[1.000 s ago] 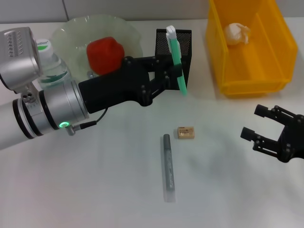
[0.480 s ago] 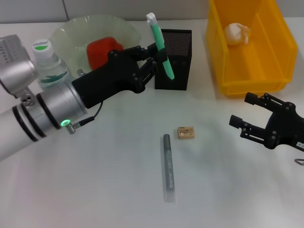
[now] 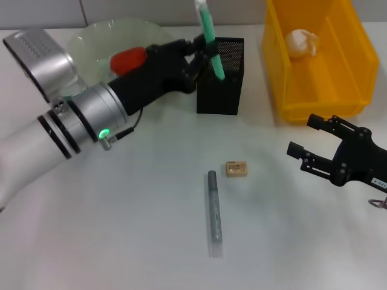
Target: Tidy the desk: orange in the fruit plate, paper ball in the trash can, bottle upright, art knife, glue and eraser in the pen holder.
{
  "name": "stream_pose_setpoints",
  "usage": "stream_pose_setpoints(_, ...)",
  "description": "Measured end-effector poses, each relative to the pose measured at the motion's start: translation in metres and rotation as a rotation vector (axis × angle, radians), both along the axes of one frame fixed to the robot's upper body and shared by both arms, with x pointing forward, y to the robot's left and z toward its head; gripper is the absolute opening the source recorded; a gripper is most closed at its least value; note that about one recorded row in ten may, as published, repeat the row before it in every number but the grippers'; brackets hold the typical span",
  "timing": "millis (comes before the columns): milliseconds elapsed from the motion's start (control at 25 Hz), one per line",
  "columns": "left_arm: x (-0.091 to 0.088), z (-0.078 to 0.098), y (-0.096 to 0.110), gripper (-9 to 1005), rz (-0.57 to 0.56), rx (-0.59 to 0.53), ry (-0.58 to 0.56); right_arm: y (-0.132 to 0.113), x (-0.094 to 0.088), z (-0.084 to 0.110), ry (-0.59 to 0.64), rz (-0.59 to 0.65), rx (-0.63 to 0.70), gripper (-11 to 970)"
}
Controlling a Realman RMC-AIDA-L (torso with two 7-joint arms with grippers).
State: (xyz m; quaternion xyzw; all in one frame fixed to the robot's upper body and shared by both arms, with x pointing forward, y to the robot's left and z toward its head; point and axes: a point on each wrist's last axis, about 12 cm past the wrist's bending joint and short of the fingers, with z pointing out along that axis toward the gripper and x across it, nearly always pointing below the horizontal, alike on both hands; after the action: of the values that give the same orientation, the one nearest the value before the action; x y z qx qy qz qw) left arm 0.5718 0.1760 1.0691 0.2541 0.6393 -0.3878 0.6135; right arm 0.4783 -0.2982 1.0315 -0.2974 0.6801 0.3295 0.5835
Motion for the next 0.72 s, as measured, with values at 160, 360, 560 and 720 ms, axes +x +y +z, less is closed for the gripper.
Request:
stream_pose_setpoints(160,0.007,0.005,-0.003,195,0.020,-0.017,-0.011,-0.001,0.000,0.000,-0.005,-0.009,0.004,774)
stream_pose_setpoints(360,0.015,0.008,-0.008,196,0.069,-0.011,-0.015,0.000,0.000,0.000,-0.007,-0.009,0.005,774)
stream_pose_setpoints(560,0.020,0.005,-0.025,196,0.104,0.063,-0.023,0.001,0.002,0.001,-0.010,-0.005,0.007,774)
stream_pose_setpoints(720,0.021,0.003,-0.030,197,0.116,0.082,-0.023,0.001,0.002,0.001,-0.010,-0.005,0.007,775)
